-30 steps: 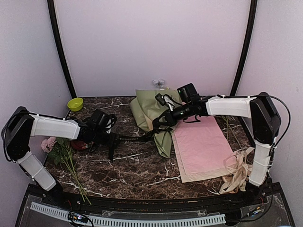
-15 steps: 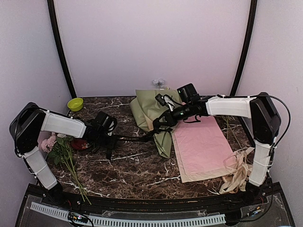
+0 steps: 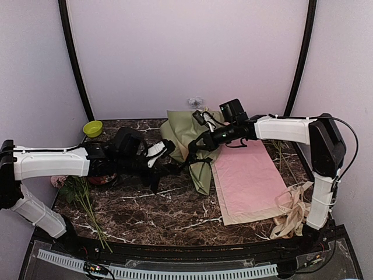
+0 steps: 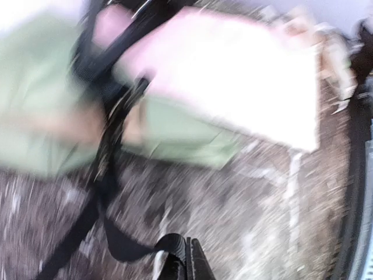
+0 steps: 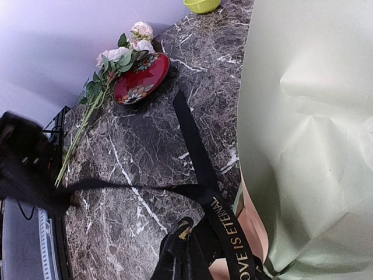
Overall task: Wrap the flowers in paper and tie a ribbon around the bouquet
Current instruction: Cross the half-tied ribbon over the folded bouquet.
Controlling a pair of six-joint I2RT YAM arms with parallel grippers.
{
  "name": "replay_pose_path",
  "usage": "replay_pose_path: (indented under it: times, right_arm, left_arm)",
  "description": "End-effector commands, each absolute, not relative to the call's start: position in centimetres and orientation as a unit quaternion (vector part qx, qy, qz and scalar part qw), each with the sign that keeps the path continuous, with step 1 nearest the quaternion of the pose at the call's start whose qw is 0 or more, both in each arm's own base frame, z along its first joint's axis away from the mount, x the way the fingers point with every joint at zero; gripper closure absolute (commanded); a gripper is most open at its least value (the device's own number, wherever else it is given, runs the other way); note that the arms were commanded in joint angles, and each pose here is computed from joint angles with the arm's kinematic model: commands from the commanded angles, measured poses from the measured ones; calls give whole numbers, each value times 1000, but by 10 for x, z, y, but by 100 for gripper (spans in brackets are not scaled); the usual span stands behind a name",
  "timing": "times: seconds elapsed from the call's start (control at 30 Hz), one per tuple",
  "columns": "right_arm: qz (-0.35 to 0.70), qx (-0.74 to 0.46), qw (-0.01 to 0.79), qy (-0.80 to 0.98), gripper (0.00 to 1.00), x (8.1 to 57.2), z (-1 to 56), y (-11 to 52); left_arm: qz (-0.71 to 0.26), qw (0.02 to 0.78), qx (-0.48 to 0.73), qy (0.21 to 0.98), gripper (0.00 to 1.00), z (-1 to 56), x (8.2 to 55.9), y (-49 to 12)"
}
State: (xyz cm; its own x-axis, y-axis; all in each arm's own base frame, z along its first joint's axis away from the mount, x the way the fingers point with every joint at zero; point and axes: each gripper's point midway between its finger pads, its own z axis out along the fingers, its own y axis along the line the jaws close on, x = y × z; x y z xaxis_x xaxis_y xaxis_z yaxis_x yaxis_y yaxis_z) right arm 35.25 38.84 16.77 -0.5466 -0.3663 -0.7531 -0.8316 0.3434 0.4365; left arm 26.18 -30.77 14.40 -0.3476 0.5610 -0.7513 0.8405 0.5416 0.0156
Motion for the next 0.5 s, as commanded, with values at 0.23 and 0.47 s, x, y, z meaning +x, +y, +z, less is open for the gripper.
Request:
replay_pose_path:
  times: [0.23, 0.47]
  right_arm:
    - [437, -356, 294, 772, 100, 383, 179, 387]
    - [435, -346, 307, 773, 100, 392, 191, 373]
  left_arm:
    - [-350, 503, 571, 546, 100, 291, 241, -463]
    - [-436, 406, 642, 482, 100, 253, 198, -507]
